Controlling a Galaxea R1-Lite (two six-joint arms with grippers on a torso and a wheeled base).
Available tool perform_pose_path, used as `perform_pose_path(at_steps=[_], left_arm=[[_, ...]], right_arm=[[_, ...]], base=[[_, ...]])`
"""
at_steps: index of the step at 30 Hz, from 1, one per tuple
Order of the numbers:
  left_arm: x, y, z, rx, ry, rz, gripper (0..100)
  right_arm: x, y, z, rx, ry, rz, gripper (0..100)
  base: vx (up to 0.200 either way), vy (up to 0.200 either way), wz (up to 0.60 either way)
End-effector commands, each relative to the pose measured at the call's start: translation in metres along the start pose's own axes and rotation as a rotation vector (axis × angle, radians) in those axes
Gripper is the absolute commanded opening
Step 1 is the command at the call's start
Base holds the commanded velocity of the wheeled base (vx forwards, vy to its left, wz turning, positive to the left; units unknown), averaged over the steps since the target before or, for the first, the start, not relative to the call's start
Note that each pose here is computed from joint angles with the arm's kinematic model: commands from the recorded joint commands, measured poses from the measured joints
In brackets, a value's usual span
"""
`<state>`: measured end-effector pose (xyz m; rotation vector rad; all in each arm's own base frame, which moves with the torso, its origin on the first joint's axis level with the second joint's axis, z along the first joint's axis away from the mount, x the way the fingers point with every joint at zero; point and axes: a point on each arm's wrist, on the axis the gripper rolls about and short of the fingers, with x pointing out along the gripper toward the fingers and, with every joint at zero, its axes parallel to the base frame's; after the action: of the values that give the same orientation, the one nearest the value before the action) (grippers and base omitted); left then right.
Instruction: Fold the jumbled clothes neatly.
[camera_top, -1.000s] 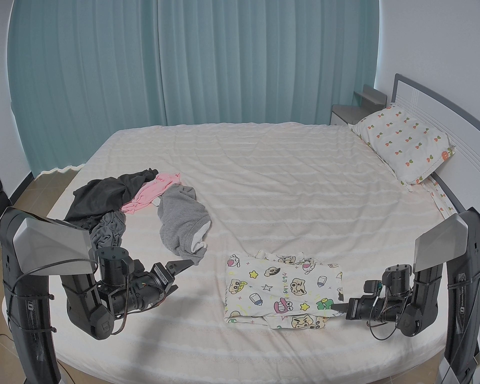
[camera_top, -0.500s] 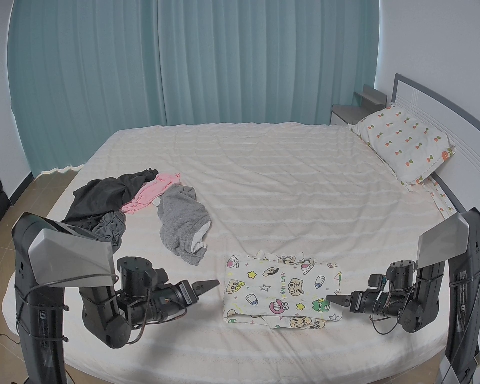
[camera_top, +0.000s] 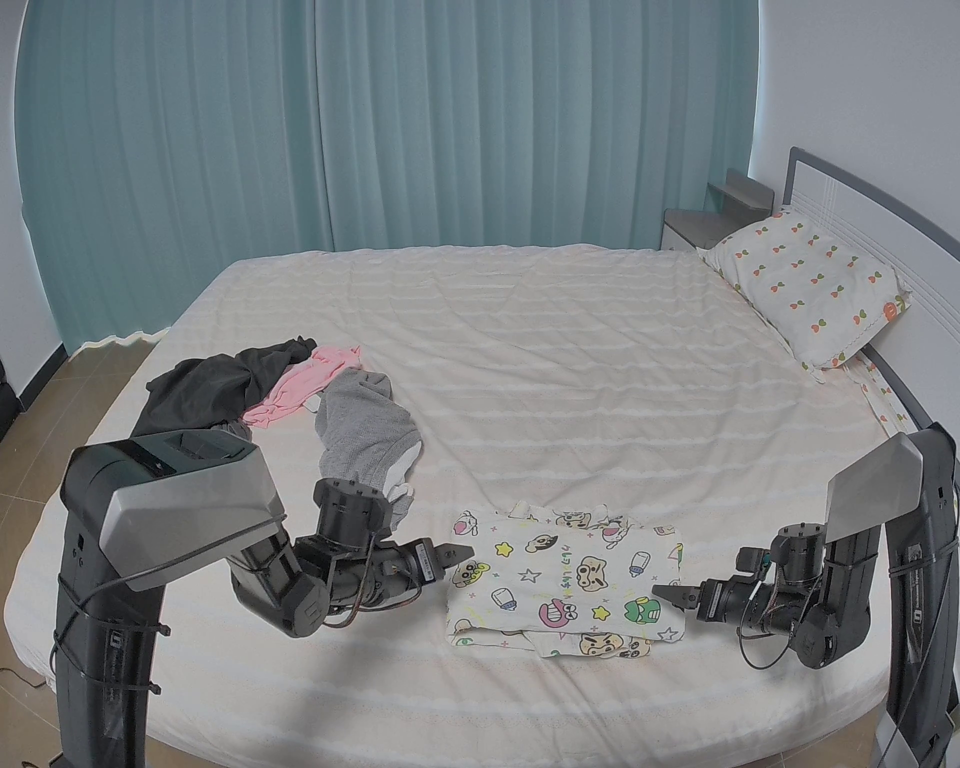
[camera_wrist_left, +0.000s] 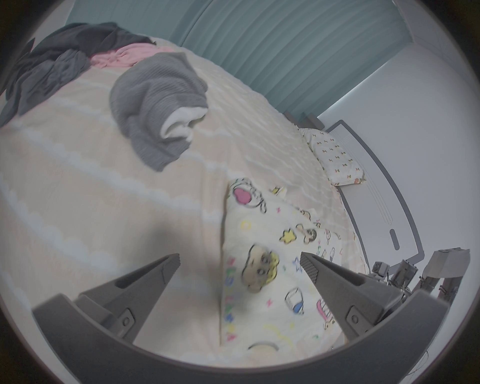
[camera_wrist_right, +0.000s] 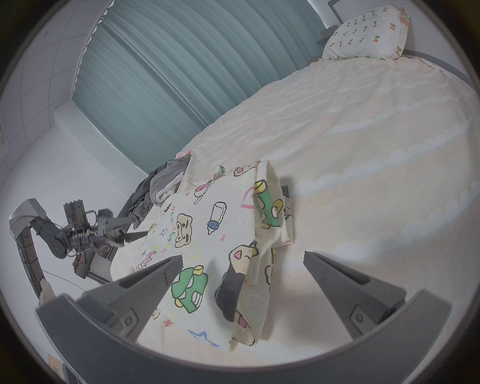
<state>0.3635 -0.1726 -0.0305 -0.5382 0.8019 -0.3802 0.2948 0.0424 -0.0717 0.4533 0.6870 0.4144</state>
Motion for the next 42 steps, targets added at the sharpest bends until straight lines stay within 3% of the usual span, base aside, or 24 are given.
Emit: perform_pose_path(at_steps=[1, 7, 25, 26, 42], left_arm=[[0.024, -0.003, -0.001, 0.020, 0.009, -0.002, 100], [0.035, -0.007, -0.004, 0.049, 0.068, 0.029, 100], [0.052, -0.020, -0.010, 0.074, 0.090, 0.009, 100], [0.051, -0.020, -0.010, 0.072, 0.095, 0.015, 0], [0.037, -0.020, -0.006, 0.055, 0.087, 0.033, 0]], right_arm=[[0.003, -0.001, -0.005, -0.001, 0.012, -0.002, 100], [0.002, 0.000, -0.004, -0.006, 0.006, -0.005, 100], [0.005, 0.004, -0.004, -0.011, -0.004, -0.019, 100], [0.005, 0.005, -0.004, -0.012, -0.003, -0.018, 100], [0.004, 0.003, -0.003, -0.006, -0.009, -0.021, 100]], base=[[0.000, 0.000, 0.00], [0.000, 0.000, 0.00], [0.000, 0.000, 0.00], [0.000, 0.000, 0.00], [0.000, 0.000, 0.00]])
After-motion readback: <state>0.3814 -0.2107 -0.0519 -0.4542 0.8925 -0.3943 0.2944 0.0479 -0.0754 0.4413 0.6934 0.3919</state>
